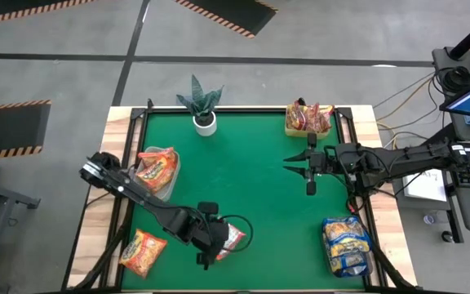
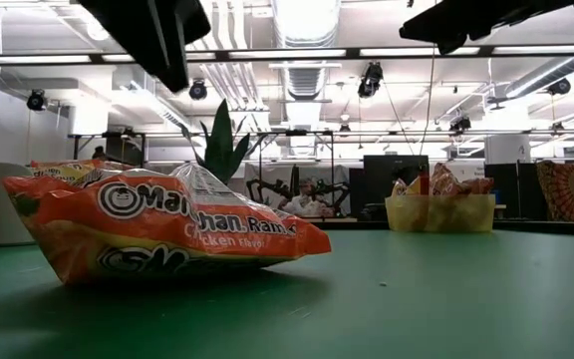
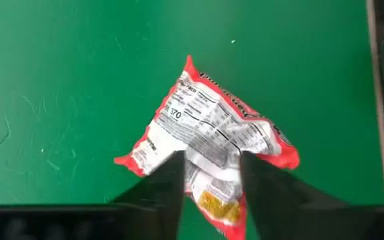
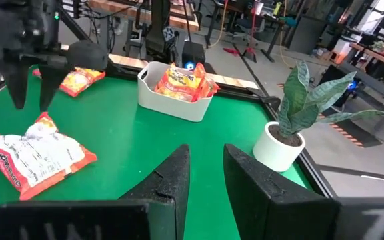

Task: Sort Maruchan noodles
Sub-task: Put the orange noodle pack into the white bin

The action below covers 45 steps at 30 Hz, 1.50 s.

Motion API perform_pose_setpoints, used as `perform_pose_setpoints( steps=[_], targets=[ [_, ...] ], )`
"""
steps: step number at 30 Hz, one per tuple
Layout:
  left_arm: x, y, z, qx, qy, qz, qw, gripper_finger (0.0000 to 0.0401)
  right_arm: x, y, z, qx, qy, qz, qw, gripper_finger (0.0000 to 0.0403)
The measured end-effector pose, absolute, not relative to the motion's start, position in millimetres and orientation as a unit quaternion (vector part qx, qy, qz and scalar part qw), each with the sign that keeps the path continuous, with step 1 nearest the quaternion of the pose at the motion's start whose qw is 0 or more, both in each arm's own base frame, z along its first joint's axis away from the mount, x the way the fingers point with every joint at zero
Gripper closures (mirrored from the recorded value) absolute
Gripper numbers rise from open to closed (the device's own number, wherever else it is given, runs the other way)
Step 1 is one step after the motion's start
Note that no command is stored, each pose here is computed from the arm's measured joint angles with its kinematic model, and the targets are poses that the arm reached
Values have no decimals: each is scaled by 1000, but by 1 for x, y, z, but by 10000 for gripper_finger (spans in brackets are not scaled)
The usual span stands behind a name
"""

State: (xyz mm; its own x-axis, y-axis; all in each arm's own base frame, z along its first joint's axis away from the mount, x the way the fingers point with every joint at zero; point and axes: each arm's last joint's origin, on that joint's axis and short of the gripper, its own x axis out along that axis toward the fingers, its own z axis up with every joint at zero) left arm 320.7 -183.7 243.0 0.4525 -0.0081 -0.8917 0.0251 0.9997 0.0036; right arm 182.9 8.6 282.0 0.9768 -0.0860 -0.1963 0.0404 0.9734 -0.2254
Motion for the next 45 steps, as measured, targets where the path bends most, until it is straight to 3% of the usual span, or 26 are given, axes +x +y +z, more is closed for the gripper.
perform_pose_setpoints(
  steps=[8, 12, 22, 27, 35, 45],
  targets=[
    [336, -194, 211, 33, 544, 22, 838, 79, 183, 9, 281, -108, 106, -31, 988, 321],
    [340, -196, 207, 35, 546, 21, 837, 11, 183, 9, 281, -107, 106, -31, 988, 321],
    [339, -197, 206, 7, 572, -17, 820, 43, 183, 9, 281, -107, 109, -31, 988, 321],
    [329, -205, 196, 70, 582, -52, 808, 44, 183, 9, 278, -107, 112, -30, 987, 321],
    [332, -200, 189, 121, 552, -27, 825, 44, 183, 9, 278, -108, 112, -31, 987, 321],
    [325, -195, 162, 111, 548, -29, 828, 50, 183, 9, 278, -110, 112, -32, 987, 321]
  ],
)
